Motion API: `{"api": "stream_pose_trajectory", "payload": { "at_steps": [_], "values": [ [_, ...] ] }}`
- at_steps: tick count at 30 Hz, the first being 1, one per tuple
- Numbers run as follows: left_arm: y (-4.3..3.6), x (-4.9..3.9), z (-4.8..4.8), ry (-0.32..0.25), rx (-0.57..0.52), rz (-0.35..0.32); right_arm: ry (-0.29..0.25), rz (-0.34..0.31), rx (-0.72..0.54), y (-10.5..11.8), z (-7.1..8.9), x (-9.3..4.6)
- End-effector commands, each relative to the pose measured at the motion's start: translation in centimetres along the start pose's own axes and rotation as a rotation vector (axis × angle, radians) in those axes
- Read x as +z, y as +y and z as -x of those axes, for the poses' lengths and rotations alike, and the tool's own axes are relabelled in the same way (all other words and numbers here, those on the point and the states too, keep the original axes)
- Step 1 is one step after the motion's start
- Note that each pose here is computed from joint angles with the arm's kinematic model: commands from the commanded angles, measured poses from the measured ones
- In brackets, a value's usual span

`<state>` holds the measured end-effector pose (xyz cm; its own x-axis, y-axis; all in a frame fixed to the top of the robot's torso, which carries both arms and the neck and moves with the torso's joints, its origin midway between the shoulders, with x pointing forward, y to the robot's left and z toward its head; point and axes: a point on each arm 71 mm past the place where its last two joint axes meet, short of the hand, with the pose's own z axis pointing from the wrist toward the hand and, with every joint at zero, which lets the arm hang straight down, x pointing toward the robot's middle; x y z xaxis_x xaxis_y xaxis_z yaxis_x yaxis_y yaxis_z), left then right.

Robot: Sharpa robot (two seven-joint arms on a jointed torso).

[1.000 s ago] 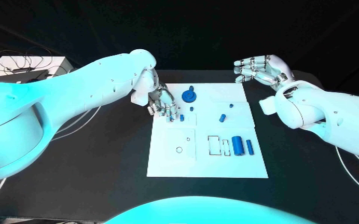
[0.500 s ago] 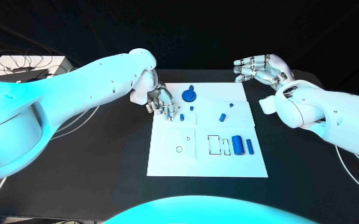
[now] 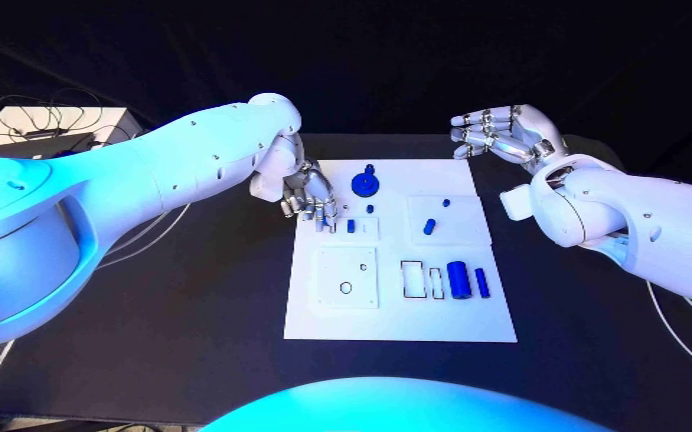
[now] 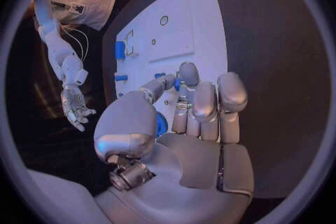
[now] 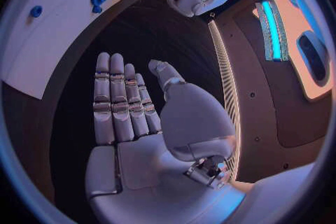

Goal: Assemble the parts on the task board

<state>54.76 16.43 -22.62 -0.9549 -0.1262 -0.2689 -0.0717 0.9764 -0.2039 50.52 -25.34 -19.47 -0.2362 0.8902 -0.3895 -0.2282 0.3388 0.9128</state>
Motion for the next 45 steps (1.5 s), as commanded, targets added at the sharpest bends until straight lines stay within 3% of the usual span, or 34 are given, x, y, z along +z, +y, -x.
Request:
{"api": "stream_pose_trajectory", "payload": {
  "at_steps": [1, 20, 45],
  "values": [
    [-0.04, -0.05, -0.25, 0.028, 0.016, -0.007, 0.015, 0.008, -0.001, 0.1, -0.1, 0.0],
    [-0.53, -0.81, -0.44, 0.06, 0.013, -0.052, 0.017, 0.008, -0.002, 0.0, -0.2, 0.1],
    [-1.24, -0.37, -0.75, 0.096, 0.039, -0.05, 0.023, 0.013, -0.008, 0.1, -0.3, 0.1]
  ]
}}
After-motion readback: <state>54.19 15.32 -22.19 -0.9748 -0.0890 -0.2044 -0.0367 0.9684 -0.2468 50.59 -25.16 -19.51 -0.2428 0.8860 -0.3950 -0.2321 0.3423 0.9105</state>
